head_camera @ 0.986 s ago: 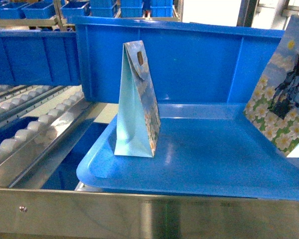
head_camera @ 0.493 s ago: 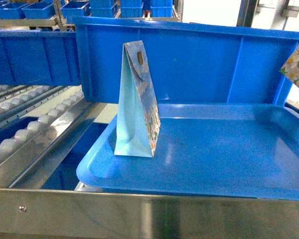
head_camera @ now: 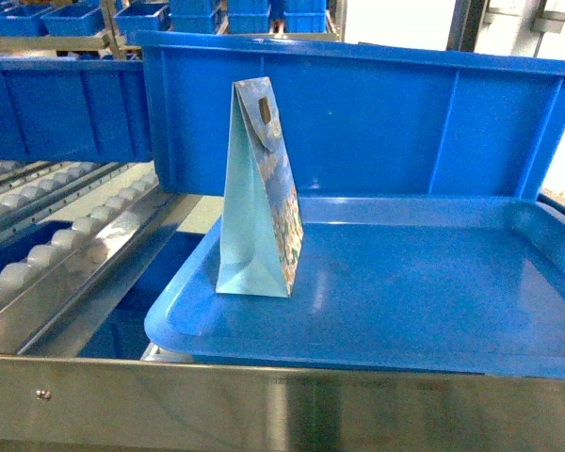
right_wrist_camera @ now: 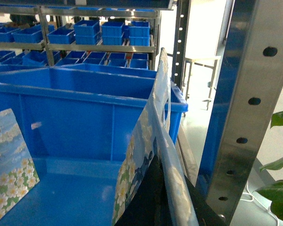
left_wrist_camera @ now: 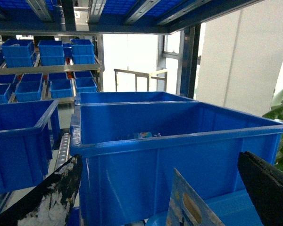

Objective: Move flower gift bag to table near conveyor

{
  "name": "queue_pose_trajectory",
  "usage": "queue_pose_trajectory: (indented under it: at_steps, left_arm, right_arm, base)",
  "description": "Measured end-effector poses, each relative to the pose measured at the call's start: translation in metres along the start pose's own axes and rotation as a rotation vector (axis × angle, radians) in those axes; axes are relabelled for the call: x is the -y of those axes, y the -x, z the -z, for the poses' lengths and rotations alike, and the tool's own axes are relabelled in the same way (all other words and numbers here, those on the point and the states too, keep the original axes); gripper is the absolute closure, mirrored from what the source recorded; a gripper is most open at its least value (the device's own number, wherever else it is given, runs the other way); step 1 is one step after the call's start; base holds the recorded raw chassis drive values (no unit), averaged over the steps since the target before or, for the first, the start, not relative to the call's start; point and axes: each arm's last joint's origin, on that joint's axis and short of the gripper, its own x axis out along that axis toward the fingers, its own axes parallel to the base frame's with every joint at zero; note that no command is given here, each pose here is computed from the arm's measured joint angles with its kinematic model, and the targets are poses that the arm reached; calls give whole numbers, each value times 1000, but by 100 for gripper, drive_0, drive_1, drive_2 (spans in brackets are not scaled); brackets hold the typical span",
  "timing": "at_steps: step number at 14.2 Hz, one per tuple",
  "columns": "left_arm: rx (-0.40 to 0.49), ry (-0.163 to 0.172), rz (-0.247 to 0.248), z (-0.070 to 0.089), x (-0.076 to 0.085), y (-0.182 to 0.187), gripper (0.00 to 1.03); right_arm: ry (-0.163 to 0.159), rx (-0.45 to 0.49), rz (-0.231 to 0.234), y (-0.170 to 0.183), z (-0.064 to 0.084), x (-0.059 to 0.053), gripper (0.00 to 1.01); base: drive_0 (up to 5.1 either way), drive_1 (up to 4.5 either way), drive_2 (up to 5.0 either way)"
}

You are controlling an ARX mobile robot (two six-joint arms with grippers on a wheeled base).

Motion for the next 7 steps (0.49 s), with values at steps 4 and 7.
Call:
queue_pose_trajectory:
  at_steps: [4, 7]
  left_arm:
    - [0, 0, 0, 0, 0, 0, 5]
    - [-4, -21, -7, -1, 5, -10, 5]
  right_arm:
    - [22, -19, 1, 0, 2, -1, 99]
    - [25, -19, 1, 0, 2, -1, 99]
  base:
    - [0, 0, 0]
    - [0, 0, 0]
